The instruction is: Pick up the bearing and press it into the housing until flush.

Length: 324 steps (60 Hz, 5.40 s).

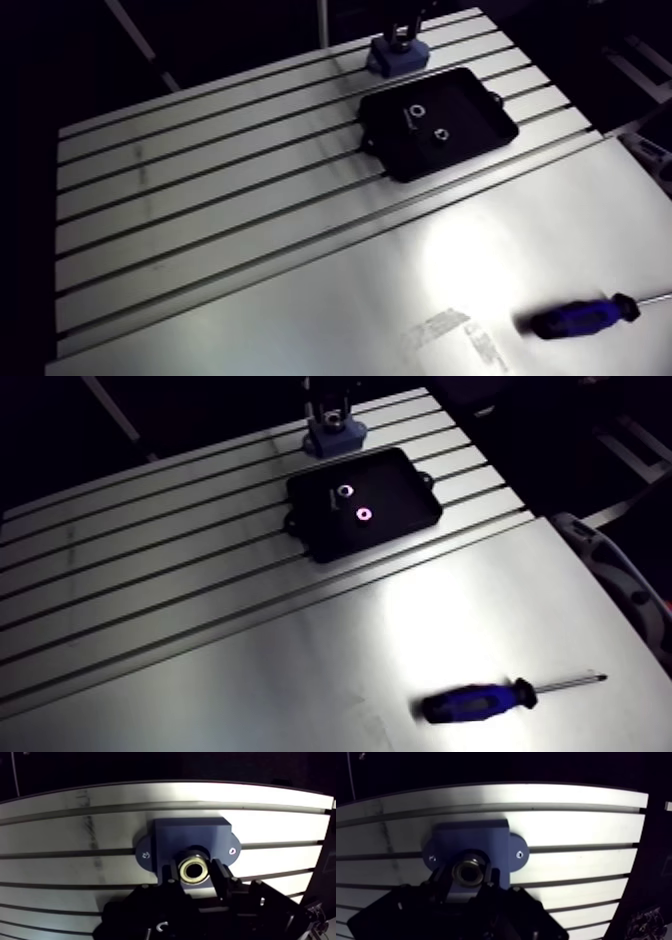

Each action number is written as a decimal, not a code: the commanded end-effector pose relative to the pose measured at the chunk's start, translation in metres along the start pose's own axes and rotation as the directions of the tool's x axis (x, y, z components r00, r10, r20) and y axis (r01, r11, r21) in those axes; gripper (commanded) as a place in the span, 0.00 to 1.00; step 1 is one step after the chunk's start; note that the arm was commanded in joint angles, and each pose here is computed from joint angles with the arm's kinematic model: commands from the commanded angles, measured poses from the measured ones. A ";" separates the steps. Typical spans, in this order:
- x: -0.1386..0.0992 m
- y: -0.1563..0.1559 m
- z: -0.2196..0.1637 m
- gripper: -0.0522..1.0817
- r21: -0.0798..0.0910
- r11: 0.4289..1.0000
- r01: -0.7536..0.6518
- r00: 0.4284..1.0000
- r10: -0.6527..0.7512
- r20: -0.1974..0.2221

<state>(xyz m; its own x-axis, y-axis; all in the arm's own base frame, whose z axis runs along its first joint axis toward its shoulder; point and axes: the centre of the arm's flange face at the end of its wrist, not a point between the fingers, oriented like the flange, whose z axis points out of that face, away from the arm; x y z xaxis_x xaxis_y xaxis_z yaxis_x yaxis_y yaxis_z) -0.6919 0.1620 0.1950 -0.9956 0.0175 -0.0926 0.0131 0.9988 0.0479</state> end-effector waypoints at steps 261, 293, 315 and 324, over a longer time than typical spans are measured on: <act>0.003 0.003 0.004 0.57 -0.003 1.000 -0.001 1.000 0.001 0.004; 0.002 0.003 0.005 0.57 -0.002 1.000 -0.001 1.000 0.001 0.005; 0.003 0.003 0.007 0.57 -0.001 1.000 -0.001 1.000 0.001 0.008; 0.004 0.003 0.011 0.57 0.001 1.000 0.000 1.000 0.000 0.012</act>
<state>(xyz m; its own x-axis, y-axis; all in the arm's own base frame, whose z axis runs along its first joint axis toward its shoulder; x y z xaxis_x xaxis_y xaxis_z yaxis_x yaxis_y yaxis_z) -0.6941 0.1651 0.1878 -0.9949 0.0184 -0.0990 0.0136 0.9987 0.0490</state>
